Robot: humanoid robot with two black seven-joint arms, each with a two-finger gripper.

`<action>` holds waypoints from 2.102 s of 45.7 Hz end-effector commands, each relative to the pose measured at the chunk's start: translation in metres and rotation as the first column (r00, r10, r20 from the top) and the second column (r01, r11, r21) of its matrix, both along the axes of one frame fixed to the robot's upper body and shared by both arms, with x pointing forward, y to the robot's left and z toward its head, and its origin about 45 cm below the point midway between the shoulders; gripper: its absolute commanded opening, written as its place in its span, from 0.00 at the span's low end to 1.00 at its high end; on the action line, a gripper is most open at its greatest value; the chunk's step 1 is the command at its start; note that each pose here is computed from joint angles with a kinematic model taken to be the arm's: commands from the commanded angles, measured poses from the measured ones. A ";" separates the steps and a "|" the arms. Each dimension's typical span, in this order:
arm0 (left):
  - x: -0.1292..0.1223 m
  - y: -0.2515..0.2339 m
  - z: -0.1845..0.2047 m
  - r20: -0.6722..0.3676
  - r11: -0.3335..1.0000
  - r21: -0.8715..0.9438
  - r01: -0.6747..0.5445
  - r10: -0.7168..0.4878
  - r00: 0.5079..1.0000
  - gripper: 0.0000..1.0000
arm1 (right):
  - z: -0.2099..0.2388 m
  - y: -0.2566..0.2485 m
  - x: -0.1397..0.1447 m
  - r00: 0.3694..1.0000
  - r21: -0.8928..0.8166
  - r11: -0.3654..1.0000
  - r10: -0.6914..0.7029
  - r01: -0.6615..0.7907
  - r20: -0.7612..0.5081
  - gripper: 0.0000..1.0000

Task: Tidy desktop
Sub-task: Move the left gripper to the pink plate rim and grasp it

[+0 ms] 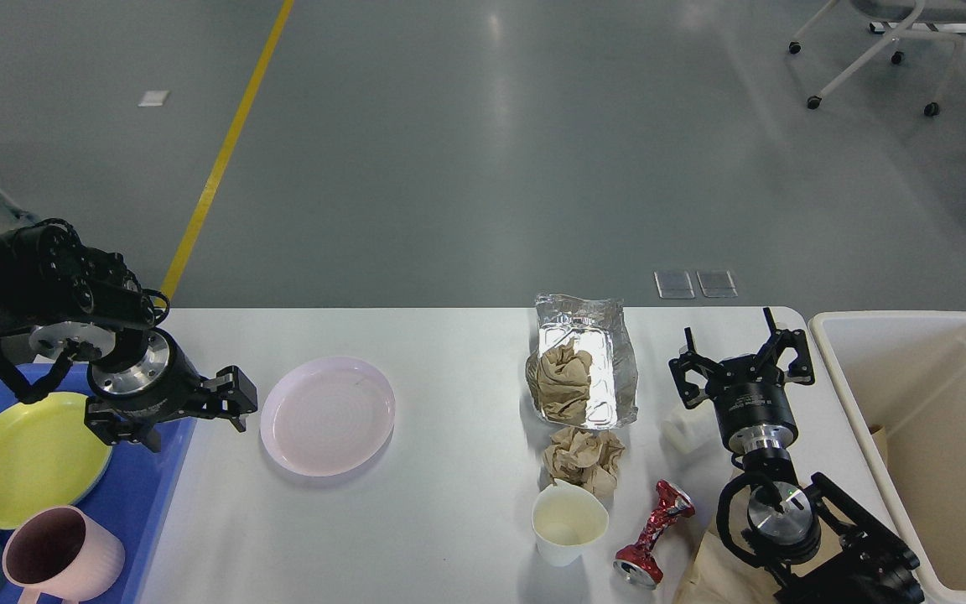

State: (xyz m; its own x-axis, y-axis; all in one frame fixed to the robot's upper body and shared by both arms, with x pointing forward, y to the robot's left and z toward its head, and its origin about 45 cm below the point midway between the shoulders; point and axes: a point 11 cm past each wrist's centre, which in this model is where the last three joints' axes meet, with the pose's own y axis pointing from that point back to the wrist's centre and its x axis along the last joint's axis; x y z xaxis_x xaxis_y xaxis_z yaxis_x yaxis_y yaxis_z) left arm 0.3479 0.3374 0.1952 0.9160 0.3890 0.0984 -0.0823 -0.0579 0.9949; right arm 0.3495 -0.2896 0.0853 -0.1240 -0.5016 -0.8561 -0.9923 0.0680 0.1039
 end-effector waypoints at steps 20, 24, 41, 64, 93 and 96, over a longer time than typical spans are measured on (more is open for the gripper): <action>0.013 -0.031 -0.084 0.168 0.997 -0.051 -0.062 0.070 0.983 0.94 | 0.000 0.000 0.000 1.000 0.000 1.000 0.000 0.000 0.001 1.00; 0.010 -0.034 -0.088 0.160 0.992 -0.074 -0.098 0.109 0.981 0.94 | 0.000 0.000 0.000 1.000 0.000 1.000 0.000 0.000 0.001 1.00; 0.000 -0.034 -0.108 0.184 0.971 -0.105 -0.216 0.232 0.955 0.91 | 0.000 0.001 0.000 1.000 0.001 1.000 0.000 0.000 -0.001 1.00; -0.004 -0.040 -0.121 0.200 0.965 -0.113 -0.236 0.255 0.946 0.55 | 0.000 0.001 0.000 1.000 0.001 1.000 0.000 0.000 -0.001 1.00; -0.010 -0.039 -0.127 0.158 0.877 -0.198 -0.438 0.470 0.869 0.29 | 0.000 0.000 0.000 1.000 0.000 1.000 0.000 0.000 -0.001 1.00; -0.010 -0.039 -0.126 0.157 0.871 -0.202 -0.448 0.480 0.863 0.28 | 0.000 0.000 0.000 1.000 0.000 1.000 0.000 0.000 -0.001 1.00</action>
State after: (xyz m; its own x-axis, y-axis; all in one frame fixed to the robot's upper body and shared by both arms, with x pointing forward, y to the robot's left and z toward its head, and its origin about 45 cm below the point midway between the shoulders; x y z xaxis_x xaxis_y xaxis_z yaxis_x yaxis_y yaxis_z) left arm 0.3392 0.2986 0.0695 0.6148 0.7696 0.1725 -0.2798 0.0083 0.9600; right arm 0.3494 -0.2895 0.0851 -0.1244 -0.5018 -0.8560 -0.9922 0.0679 0.1044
